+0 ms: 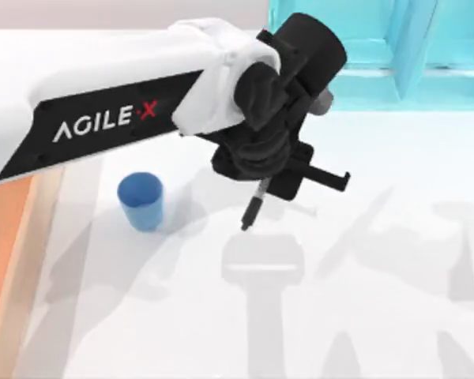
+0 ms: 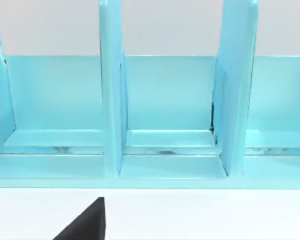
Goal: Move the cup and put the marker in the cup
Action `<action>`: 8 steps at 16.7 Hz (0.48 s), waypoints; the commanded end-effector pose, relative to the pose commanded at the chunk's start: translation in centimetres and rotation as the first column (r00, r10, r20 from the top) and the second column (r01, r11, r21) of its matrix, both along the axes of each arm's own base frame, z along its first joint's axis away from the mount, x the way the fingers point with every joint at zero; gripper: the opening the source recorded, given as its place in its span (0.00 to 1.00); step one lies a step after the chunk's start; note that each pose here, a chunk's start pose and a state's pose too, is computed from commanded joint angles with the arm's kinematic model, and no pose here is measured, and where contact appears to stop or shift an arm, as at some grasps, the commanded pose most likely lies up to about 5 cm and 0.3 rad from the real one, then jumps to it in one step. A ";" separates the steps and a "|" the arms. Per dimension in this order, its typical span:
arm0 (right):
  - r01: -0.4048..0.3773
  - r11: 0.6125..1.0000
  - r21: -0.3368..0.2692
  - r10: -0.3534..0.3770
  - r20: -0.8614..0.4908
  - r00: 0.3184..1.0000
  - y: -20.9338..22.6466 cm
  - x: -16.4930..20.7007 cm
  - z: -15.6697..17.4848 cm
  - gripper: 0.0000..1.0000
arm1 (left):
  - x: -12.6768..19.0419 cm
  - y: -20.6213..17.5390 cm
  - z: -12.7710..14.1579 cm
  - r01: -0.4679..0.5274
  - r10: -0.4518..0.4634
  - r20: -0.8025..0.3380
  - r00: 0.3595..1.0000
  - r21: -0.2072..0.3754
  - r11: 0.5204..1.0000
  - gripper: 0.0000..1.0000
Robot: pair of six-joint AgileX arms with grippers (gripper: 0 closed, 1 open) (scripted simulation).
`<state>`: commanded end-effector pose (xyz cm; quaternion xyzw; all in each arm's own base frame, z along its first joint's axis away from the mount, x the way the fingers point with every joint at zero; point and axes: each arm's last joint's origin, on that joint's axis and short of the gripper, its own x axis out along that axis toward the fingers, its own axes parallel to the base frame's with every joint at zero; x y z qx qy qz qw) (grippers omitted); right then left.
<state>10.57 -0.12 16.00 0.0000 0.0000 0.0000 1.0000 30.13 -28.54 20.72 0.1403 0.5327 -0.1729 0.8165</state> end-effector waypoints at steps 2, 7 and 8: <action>0.000 1.000 0.000 0.000 0.000 1.000 0.0 0.0 0.0 1.00 | 0.5 1.6 -0.3 -0.006 0.012 0.089 0.996 -0.070 0.998 0.00; 0.000 1.000 0.000 0.000 0.000 1.000 0.0 0.0 0.0 1.00 | 0.4 6.6 -1.1 0.005 0.082 0.345 0.935 -0.243 0.970 0.00; 0.000 1.000 0.000 0.000 0.000 1.000 0.0 0.0 0.0 1.00 | 0.0 7.7 -1.3 0.014 0.100 0.398 0.912 -0.273 0.962 0.00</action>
